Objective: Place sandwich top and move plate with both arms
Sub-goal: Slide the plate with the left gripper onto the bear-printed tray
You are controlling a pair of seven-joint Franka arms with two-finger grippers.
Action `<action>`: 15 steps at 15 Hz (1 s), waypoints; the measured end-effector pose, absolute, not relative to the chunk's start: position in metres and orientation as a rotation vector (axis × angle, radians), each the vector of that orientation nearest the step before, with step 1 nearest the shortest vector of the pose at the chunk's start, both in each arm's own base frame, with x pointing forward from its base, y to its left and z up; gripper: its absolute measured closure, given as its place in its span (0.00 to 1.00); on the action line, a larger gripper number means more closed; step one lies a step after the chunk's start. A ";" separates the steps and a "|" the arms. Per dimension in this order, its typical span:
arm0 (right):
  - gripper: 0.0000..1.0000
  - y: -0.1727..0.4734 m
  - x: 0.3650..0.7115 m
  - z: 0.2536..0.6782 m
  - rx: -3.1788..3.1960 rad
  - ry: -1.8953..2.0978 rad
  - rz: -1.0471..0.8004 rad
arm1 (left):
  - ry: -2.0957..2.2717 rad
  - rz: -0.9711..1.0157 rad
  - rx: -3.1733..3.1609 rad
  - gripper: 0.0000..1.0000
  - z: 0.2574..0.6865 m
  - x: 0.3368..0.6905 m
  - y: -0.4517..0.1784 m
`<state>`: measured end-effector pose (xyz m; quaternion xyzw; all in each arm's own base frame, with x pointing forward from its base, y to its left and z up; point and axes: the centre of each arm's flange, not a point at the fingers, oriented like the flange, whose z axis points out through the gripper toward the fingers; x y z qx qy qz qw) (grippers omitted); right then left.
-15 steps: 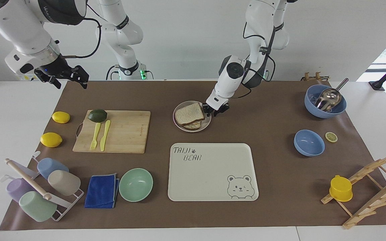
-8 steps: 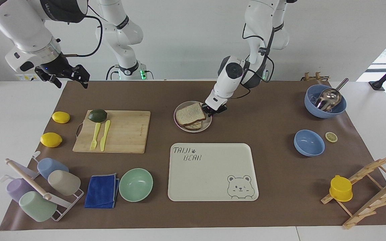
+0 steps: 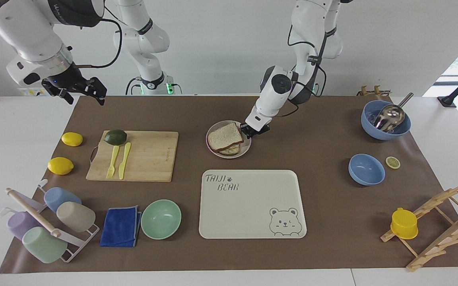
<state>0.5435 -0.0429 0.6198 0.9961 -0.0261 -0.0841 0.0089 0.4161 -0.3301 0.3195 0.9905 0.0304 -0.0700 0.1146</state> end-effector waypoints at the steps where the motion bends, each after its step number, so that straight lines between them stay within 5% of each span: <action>1: 0.00 -0.043 0.544 0.620 3.112 -0.081 -0.262 | 0.098 -0.226 2.888 0.96 0.329 0.426 -0.326; 8: 0.00 -0.039 0.545 0.620 3.112 -0.069 -0.252 | 0.199 -0.192 2.803 0.96 0.393 0.497 -0.286; 15: 0.00 -0.039 0.545 0.621 3.112 -0.069 -0.248 | 0.294 -0.125 2.755 0.96 0.378 0.593 -0.271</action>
